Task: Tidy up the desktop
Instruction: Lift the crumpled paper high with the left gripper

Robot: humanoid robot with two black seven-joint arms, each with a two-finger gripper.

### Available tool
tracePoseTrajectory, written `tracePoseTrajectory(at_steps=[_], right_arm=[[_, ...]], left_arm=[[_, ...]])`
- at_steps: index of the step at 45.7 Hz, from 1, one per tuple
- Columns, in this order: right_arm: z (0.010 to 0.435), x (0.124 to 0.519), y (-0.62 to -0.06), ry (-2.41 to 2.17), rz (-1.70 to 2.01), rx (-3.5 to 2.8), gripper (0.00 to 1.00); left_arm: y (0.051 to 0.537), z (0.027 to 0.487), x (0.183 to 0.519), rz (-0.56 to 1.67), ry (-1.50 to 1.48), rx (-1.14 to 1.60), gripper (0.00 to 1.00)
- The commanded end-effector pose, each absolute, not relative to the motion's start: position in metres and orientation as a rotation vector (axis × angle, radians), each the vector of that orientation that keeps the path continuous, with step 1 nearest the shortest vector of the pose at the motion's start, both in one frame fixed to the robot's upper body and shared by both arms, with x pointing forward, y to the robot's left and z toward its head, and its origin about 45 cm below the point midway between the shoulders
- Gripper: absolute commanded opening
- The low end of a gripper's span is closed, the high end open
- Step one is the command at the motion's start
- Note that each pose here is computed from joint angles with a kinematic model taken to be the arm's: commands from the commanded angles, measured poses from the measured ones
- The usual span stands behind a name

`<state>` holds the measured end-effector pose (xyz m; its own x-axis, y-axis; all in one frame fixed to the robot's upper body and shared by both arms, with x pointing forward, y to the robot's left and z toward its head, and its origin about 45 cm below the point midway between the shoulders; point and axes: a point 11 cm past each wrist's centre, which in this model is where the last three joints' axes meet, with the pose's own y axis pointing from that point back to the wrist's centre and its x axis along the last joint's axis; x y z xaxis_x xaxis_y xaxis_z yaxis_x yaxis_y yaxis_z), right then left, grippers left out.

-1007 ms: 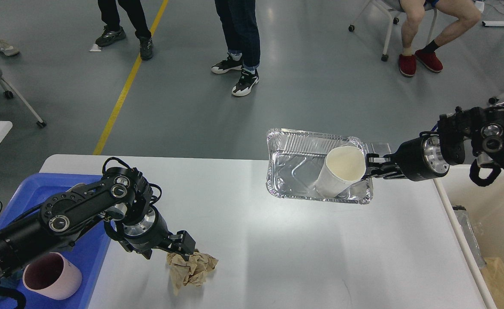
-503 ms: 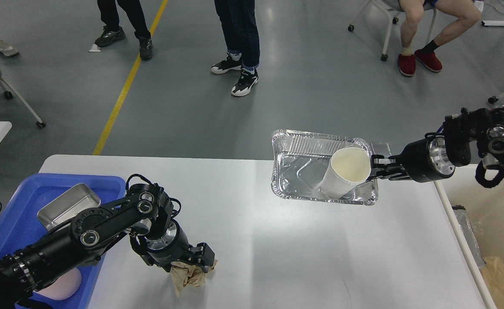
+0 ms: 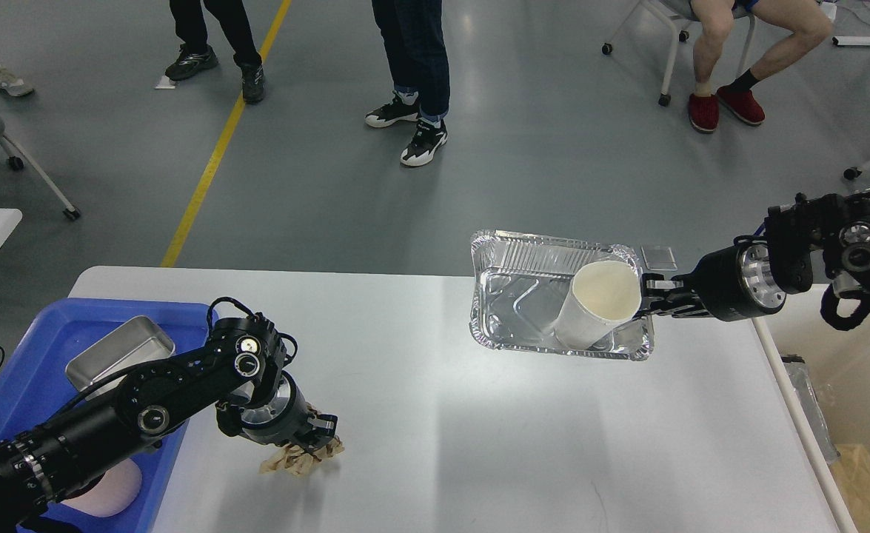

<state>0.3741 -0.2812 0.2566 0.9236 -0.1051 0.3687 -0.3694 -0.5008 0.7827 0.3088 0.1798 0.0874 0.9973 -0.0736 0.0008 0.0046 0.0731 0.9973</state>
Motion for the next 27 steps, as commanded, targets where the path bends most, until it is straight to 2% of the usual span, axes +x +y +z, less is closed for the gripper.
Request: tracePoseTrajectory(at_steps=[1,9,27], right_arm=[[0.255,0.373,-0.282,-0.338,0.331,2.085,0.0],[0.251,0.371,-0.284,-0.338,0.318,2.087,0.0],[0.239,0.365,-0.28,-0.314,0.29,2.095,0.0]], left_arm=[[0.19,0.09,0.321,0.033,-0.09,1.546,0.0],[0.225,0.118,0.345,0.159,-0.071,1.535,0.0],[0.288,0.245,0.407,0.531,-0.08,1.208,0.0]])
